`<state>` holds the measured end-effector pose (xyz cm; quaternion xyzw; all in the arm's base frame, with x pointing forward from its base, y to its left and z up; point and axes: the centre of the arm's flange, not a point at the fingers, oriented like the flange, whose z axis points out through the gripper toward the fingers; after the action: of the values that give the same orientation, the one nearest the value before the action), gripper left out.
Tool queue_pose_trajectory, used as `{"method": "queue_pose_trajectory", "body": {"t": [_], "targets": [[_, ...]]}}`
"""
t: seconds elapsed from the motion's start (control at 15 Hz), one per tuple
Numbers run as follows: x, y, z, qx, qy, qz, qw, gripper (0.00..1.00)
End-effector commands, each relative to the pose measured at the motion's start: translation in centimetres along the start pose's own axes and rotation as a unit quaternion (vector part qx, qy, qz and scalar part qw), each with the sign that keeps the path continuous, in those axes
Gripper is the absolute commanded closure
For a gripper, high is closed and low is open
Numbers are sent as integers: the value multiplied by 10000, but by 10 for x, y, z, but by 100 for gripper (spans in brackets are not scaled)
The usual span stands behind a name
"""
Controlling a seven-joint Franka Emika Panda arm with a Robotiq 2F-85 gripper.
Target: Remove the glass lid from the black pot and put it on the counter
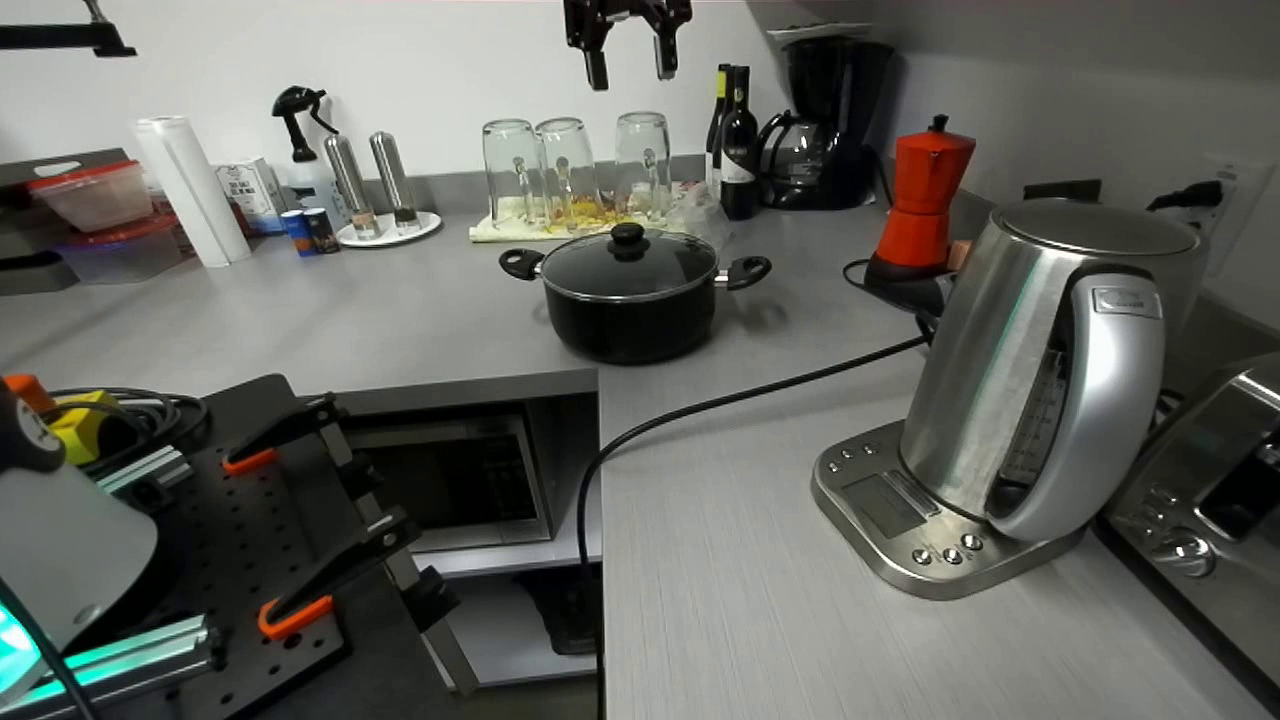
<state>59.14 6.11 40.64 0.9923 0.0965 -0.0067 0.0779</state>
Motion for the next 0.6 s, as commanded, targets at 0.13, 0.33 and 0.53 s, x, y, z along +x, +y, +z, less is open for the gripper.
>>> {"method": "queue_pose_trajectory", "body": {"t": [0.13,0.33,0.53], "targets": [[33,-19,33,36,260,-325,9991,0],[42,-29,55,104,272,-448,9986,0],[48,-37,74,188,303,-614,9975,0]]}}
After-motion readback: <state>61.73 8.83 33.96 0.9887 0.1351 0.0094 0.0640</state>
